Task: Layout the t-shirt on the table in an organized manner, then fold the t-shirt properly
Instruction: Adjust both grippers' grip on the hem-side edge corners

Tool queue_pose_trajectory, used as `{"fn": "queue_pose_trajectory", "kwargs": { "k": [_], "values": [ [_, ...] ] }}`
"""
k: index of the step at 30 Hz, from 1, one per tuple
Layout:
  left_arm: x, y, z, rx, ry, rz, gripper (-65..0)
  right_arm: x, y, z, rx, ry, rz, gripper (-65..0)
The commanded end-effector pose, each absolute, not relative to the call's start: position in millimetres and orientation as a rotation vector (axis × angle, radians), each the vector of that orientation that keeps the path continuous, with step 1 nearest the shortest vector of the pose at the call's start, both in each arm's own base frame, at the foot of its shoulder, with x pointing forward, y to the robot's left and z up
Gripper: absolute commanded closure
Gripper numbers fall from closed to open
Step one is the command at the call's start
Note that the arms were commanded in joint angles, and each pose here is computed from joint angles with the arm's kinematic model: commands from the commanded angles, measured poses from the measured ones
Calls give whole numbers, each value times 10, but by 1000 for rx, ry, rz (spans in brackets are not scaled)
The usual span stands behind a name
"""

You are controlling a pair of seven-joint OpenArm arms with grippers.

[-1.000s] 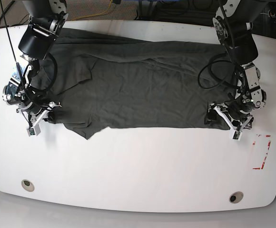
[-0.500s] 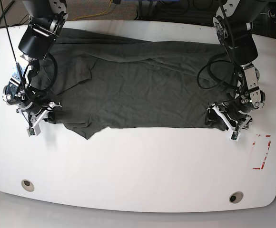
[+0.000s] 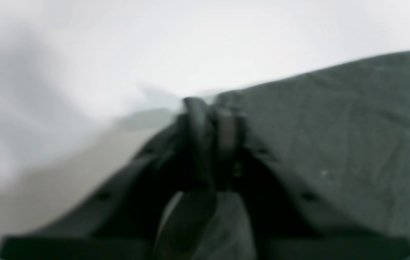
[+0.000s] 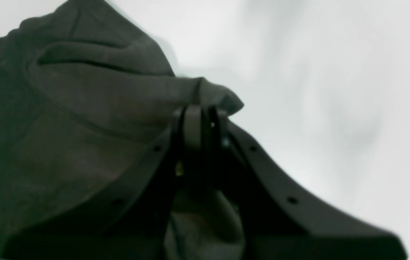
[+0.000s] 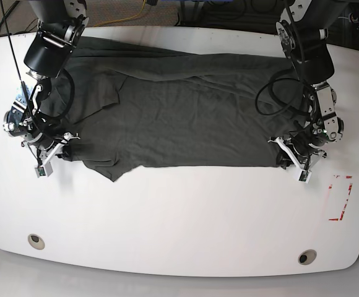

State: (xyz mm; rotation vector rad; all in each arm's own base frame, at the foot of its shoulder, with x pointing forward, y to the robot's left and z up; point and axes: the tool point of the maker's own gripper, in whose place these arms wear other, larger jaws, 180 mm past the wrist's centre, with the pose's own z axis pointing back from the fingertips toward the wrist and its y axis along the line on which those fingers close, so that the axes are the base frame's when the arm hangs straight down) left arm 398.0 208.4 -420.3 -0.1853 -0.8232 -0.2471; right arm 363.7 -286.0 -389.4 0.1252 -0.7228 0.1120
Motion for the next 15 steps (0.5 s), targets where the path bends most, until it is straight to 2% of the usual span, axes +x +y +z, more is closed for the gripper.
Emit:
{"fn": "queue_pose_trajectory", "kwargs": {
  "k": [1,7,15],
  "values": [
    [4004,2107,-4168,-174,-815,-264,-19,3779,-2941,-3680,108,-792,115,-25],
    [4016,2110,-4143,-172,-822,-265,-23,3779,-2941,-3680,108,-792,115,-25],
    [4140,2061,-3829,-138,-913,-292,-23,3796,-2952,-3606,93,-805,125,-25]
  ]
}}
